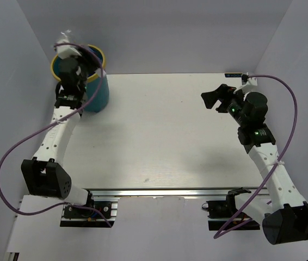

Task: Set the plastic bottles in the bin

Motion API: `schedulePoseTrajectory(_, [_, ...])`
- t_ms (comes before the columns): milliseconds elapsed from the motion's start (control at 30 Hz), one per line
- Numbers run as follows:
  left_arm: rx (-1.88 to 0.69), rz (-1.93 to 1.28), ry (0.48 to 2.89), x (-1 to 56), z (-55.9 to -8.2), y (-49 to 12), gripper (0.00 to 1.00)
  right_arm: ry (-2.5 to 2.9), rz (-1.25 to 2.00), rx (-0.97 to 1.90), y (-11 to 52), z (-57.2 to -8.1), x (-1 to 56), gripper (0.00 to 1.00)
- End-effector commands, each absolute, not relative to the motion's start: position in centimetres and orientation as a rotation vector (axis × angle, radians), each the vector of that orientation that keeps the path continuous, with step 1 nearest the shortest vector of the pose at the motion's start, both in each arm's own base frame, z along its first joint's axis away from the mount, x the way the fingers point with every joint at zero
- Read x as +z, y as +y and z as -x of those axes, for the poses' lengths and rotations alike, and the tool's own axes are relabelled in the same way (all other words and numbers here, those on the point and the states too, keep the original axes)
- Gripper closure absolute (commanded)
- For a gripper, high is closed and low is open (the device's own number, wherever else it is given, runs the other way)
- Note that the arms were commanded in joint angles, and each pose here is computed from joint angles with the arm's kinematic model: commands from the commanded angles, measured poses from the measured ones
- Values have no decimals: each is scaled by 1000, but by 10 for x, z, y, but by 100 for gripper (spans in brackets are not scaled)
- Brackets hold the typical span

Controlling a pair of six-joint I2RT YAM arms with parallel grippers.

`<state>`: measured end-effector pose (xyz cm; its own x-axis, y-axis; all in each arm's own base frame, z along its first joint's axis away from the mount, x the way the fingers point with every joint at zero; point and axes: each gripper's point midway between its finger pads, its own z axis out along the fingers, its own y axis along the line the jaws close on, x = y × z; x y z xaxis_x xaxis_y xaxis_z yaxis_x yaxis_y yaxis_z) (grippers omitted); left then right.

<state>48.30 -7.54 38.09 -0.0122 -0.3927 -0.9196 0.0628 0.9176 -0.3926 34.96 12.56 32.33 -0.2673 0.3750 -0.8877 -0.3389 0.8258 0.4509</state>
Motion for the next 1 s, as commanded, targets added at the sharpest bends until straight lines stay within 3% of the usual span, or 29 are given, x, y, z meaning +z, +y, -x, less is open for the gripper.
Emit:
schedulePoseTrajectory(0, [-109, 583, 1319, 439, -487, 15, 77, 1702, -36, 574, 109, -350, 320, 11])
schedulePoseTrajectory(67, [-77, 659, 1283, 451, -509, 52, 77, 1696, -26, 576, 109, -349, 321, 11])
schedulePoseTrajectory(167, [-101, 736, 1257, 447, -543, 84, 68, 1709, -15, 570, 109, -350, 319, 11])
schedulePoseTrajectory(200, [-103, 748, 1258, 443, -552, 87, 62, 1708, -15, 568, 109, -351, 320, 11])
schedulePoseTrajectory(233, [-89, 755, 1259, 439, -559, 90, 45, 1701, -10, 567, 109, -351, 323, 11])
schedulePoseTrajectory(500, [-26, 782, 1347, 408, -592, 99, 2, 1708, -19, 528, 102, -345, 322, 11])
schedulePoseTrajectory(767, [-124, 682, 1284, 483, -537, 79, 2, 1718, -20, 536, 103, -345, 316, 11])
schedulePoseTrajectory(967, [-245, 609, 1387, 493, -487, 47, 2, 1754, -107, 521, 95, -342, 296, 11])
